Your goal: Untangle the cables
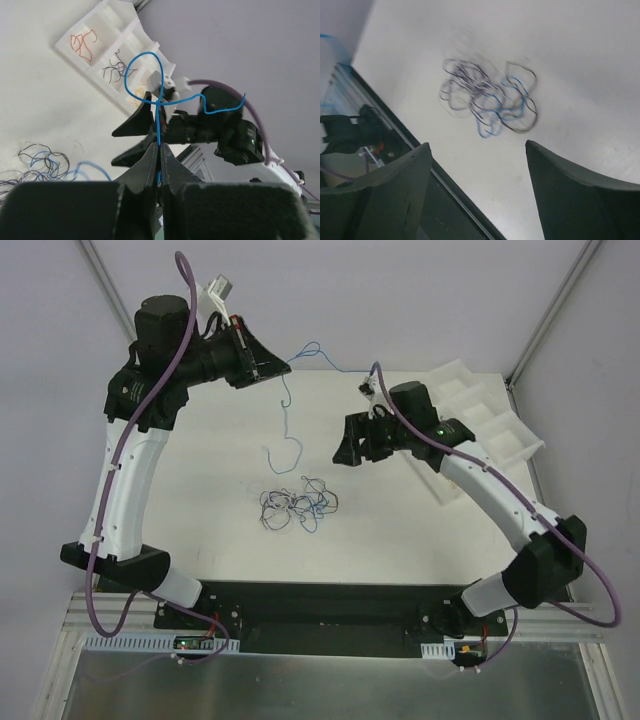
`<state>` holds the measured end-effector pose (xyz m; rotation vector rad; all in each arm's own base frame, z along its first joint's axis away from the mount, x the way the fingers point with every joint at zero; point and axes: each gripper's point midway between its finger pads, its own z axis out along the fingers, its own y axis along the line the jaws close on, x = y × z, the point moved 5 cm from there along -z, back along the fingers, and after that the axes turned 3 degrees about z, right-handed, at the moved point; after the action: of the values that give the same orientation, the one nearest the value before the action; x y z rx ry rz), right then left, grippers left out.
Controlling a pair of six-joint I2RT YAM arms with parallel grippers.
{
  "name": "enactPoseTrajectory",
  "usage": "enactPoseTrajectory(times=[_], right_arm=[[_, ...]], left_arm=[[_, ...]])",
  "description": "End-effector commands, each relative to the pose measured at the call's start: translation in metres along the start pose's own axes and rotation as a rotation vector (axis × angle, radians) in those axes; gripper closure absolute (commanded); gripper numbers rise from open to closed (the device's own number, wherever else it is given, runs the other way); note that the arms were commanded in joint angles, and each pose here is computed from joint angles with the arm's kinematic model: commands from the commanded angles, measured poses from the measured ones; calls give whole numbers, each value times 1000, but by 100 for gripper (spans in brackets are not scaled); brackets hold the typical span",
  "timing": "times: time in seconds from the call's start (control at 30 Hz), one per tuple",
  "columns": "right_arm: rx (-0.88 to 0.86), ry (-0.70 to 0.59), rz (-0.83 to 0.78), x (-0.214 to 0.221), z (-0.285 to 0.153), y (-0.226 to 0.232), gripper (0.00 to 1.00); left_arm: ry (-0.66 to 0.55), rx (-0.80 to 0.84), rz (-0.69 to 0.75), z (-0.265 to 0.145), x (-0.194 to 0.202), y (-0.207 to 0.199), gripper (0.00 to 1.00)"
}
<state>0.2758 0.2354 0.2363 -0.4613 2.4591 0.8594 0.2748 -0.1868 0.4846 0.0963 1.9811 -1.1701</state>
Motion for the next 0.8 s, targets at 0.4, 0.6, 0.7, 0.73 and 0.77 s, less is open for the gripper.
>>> enactPoseTrajectory(times=[0.4,0.6,0.7,0.73,0.77], right_arm=[[-189,-238,-51,-29,-14,44,22],[-9,-244,69,1,-43,-28,21],[49,-218,113,13,-59,-49,21],[43,-213,116,14,-64,-51,21],[8,-217,107,12,-70,-48,21]], left_arm=[[31,52,-46,-4,4,-9,100],[121,21,-59,6,29,16,100],[170,13,-82,14,40,27,100],[192,13,-98,18,44,31,100],[217,21,-111,21,47,33,100]])
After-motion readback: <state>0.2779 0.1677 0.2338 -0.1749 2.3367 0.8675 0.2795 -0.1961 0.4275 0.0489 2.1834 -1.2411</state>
